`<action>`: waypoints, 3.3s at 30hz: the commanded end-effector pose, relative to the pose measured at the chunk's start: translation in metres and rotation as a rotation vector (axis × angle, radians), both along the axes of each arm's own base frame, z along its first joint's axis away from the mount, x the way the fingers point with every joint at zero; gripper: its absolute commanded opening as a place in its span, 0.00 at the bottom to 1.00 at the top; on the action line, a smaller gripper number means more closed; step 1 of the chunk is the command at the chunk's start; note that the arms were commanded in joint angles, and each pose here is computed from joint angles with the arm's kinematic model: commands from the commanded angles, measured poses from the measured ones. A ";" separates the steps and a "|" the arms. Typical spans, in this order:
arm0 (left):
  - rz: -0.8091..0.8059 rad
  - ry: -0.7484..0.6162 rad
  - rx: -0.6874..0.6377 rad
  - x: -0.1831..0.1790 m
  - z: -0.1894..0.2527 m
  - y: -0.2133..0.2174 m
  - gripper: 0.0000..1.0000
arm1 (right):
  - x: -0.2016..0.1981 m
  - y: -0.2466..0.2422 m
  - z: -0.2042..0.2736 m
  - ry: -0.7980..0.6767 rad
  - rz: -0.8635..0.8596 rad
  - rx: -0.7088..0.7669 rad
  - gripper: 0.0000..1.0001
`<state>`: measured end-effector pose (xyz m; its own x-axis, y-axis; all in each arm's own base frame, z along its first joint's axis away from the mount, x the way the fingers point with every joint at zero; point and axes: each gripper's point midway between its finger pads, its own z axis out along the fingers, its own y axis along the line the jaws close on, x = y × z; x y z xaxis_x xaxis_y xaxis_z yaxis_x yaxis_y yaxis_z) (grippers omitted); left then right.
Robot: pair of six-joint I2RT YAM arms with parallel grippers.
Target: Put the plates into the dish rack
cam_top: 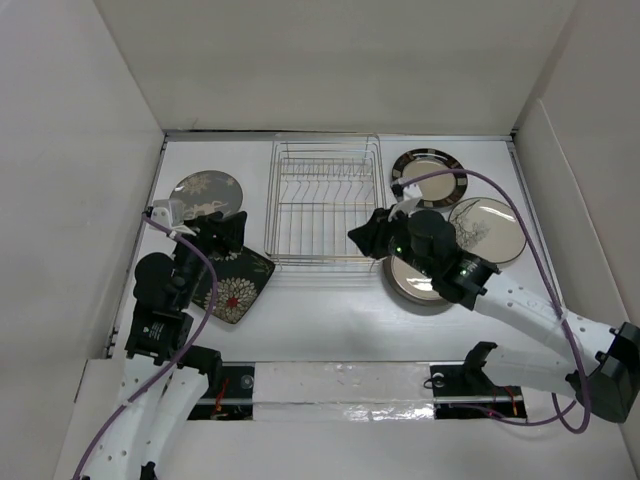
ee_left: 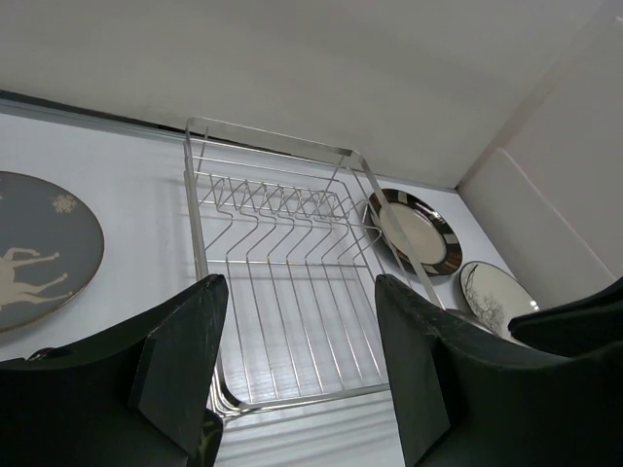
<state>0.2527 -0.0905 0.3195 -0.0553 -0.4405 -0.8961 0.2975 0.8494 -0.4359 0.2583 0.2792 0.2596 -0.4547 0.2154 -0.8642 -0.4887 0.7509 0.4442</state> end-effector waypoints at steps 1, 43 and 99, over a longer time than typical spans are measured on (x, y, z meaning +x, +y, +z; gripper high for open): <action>-0.021 -0.056 0.005 -0.001 0.013 -0.004 0.59 | 0.026 -0.015 0.041 -0.083 -0.047 0.057 0.26; -0.220 -0.052 0.101 -0.022 0.004 -0.049 0.33 | 0.313 -0.367 -0.206 0.520 -0.495 0.040 0.66; -0.156 -0.002 0.109 -0.010 -0.008 -0.041 0.33 | 0.252 -0.150 0.151 -0.257 -0.834 -0.420 0.00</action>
<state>0.2441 -0.1356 0.2934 -0.1714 -0.3064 -0.9363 0.4257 0.8341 -0.3509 0.5107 0.1474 0.3598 -0.2214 0.0246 -0.9749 0.0863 0.9963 0.0055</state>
